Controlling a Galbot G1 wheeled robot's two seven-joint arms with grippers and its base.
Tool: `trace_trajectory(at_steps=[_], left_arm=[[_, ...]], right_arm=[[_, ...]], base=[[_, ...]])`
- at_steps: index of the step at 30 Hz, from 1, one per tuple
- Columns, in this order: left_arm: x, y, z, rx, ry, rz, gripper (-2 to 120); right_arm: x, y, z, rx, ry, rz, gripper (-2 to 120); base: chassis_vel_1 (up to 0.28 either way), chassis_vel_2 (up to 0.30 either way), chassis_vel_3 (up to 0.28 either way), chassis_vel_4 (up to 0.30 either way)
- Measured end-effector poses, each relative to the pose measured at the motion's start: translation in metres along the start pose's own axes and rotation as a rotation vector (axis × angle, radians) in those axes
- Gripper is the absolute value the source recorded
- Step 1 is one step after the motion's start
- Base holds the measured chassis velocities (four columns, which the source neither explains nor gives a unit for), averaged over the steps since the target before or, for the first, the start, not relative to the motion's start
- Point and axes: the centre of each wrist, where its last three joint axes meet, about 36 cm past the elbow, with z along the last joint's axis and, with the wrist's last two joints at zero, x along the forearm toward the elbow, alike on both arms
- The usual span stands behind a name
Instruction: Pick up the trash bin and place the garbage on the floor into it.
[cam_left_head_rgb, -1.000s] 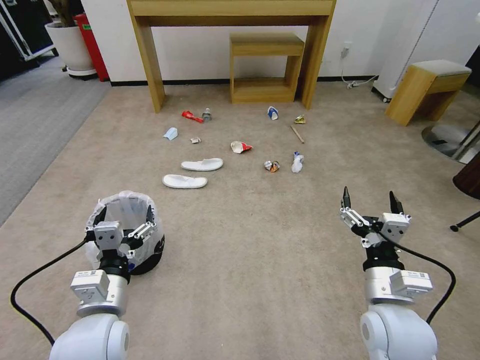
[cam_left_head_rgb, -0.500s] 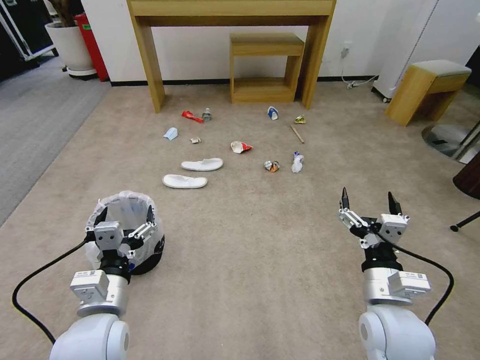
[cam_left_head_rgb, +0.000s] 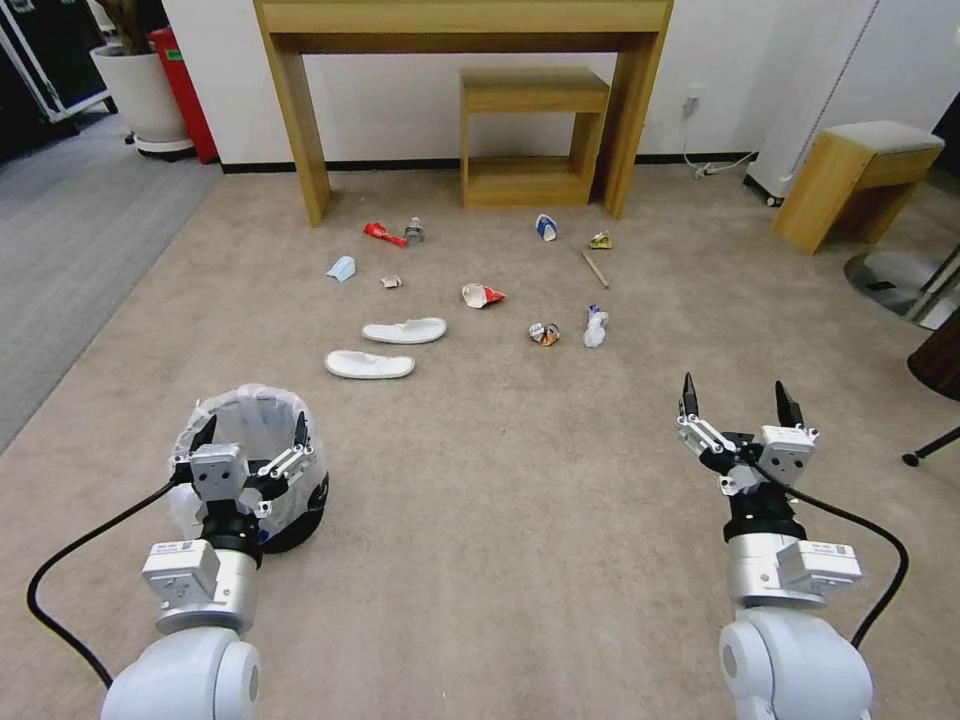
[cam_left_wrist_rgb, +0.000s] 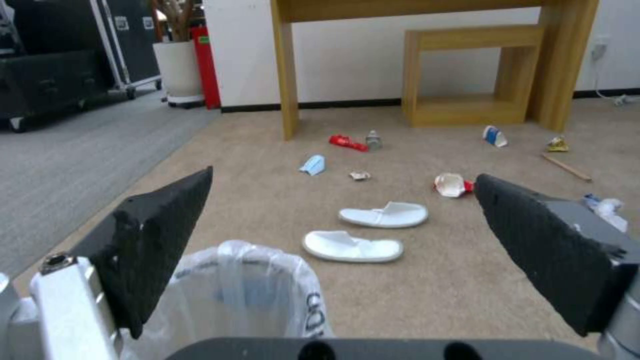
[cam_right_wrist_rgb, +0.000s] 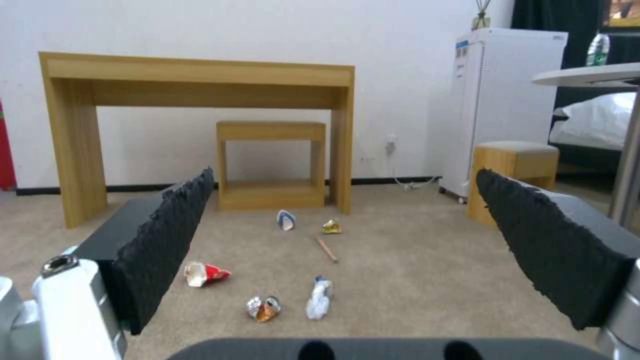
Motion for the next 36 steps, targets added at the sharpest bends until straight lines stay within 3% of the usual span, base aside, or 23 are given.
trace_trajectory(at_steps=[10,17,36], left_arm=[[0.0016,-0.0002,-0.0004,-0.007,-0.004,0.0,100],[0.0041,0.0024,0.0015,-0.024,0.006,-0.01,100],[0.0056,0.0035,-0.0003,-0.025,0.001,-0.013,100]], right_arm=[[0.0008,0.0005,0.0002,0.0,-0.004,0.002,100],[-0.0016,-0.0029,0.0043,0.01,-0.05,0.002,100],[-0.0036,-0.0004,0.0057,0.013,-0.028,0.015,100]], base=[[-0.147,0.149,0.129,-0.143],[-0.001,0.004,0.006,-0.012],[0.018,0.017,-0.017,-0.017]])
